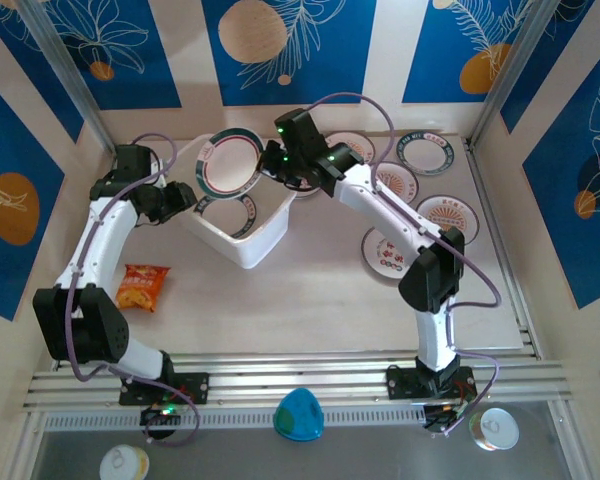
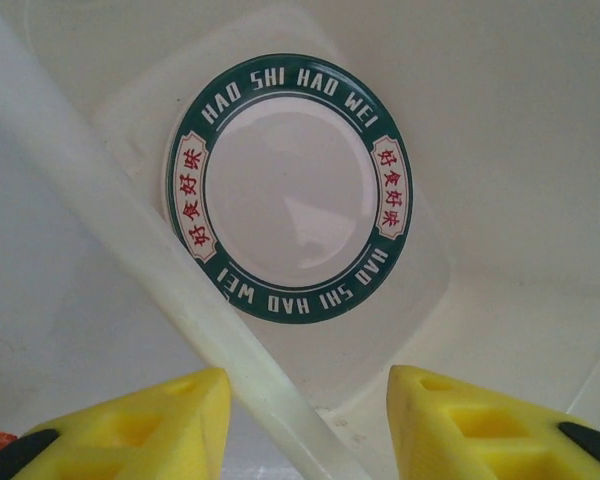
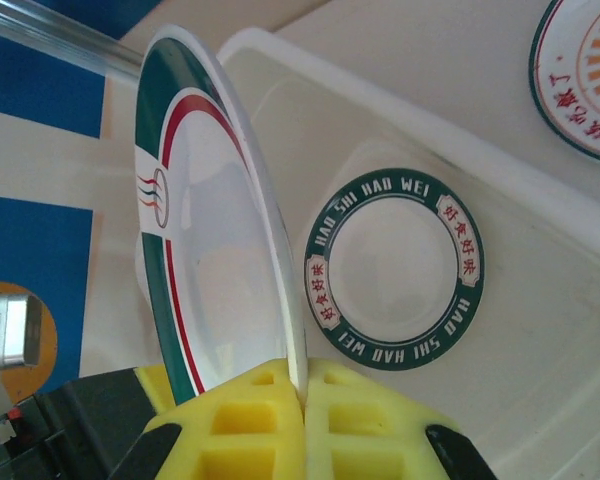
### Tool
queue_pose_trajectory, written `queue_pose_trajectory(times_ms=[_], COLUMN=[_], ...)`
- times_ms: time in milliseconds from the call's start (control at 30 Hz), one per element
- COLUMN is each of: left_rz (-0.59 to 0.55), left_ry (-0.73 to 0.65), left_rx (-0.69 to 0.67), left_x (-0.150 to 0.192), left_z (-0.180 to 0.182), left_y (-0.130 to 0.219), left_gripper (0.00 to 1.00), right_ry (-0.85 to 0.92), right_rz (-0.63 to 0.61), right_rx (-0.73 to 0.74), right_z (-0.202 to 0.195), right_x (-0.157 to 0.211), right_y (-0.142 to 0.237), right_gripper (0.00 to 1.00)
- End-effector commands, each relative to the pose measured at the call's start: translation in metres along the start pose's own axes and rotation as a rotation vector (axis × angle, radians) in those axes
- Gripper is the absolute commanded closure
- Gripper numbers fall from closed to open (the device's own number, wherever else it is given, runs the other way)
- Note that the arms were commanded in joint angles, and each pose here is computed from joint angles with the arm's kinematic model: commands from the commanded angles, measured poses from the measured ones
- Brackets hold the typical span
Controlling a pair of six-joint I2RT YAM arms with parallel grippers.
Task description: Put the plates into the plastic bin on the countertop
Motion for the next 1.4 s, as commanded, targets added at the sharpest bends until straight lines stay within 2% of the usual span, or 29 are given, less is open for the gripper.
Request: queue_pose_trajectory(times_ms=[0, 500, 867, 1133, 1200, 1367], left_rz=[-0.007, -0.072, -0.095, -0.084, -0.083, -0.078], left_ry=[0.003, -0.028, -0.046, -0.039, -0.040, -0.032], left_rx=[-0.017, -0.033, -0.032, -0.029, -0.030, -0.024], left_x=[-0.006, -0.010, -0.012, -0.012, -0.012, -0.011], left_z=[0.000, -0.006, -0.008, -0.007, -0.007, -0.006], left_y=[0.000, 0.021, 0.027, 0.022, 0.021, 0.019], left_gripper=[0.56, 0.56, 0.56, 0.56, 0.56, 0.56], right_ry=[-0.010, -0.041, -0.170, -0.165, -0.156, -0.084], right_rz=[0.052, 0.142, 0.178, 0.171, 0.179, 0.168], right_rx=[-0.050, 0.108, 0.266, 0.333, 0.346, 0.326], right_z=[0.012, 0.003, -0.022, -0.030, -0.029, -0.019], right_x=[0.001, 0.034, 0.059, 0.068, 0.070, 0.074], right_y=[0.001, -0.063, -0.105, -0.125, -0.126, -0.130], right_gripper=[1.00, 1.00, 1.00, 1.00, 0.96, 0.95])
Point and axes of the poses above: each hand's point on the last joint's axis, 136 mm out from that joint toward the fingers, its own y axis back along the fingers, its own z axis along the line the jaws close on, x = y × z, the point moved 10 cm from there along y, back along the fingers, and after that the axes turned 8 degrees about y, right-handed, at the moved point
